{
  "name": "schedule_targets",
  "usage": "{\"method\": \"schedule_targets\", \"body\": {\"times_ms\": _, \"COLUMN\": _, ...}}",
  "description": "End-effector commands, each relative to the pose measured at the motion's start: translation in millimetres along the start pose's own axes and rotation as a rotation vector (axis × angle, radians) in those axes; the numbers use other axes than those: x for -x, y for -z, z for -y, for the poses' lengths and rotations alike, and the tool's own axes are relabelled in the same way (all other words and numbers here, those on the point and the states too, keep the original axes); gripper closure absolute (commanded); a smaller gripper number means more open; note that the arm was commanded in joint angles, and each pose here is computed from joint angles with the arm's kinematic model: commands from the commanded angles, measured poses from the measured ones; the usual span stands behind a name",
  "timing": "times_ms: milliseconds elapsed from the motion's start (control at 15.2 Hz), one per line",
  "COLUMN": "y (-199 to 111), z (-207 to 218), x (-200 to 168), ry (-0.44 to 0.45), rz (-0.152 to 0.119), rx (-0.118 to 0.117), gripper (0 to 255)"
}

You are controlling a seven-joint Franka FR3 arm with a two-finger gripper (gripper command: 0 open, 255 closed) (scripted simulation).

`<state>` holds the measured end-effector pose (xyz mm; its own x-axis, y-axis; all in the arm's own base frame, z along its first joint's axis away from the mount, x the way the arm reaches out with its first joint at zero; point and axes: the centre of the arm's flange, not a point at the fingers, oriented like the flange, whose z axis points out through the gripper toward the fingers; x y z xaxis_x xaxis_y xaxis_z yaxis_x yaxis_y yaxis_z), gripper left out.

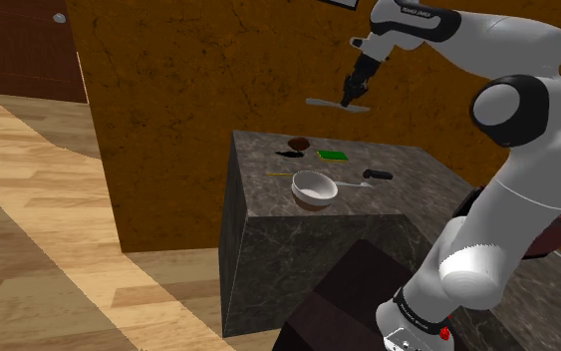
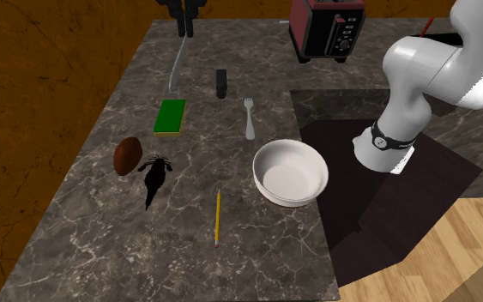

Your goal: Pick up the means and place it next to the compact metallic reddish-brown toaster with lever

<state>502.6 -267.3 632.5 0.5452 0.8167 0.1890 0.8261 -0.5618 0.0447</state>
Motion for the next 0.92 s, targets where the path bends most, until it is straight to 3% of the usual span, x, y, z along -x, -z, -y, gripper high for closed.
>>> {"method": "schedule_targets", "body": {"times_ms": 0, "y": 3, "z": 24, "x": 14, "ry": 0.002, "rz": 0.001, "rx": -0.001, "gripper": 255}}
{"method": "schedule_targets", "body": {"times_ms": 858, "y": 25, "z": 175, "x": 93, "ry": 0.002, "rz": 0.001, "rx": -0.001, "gripper": 255}}
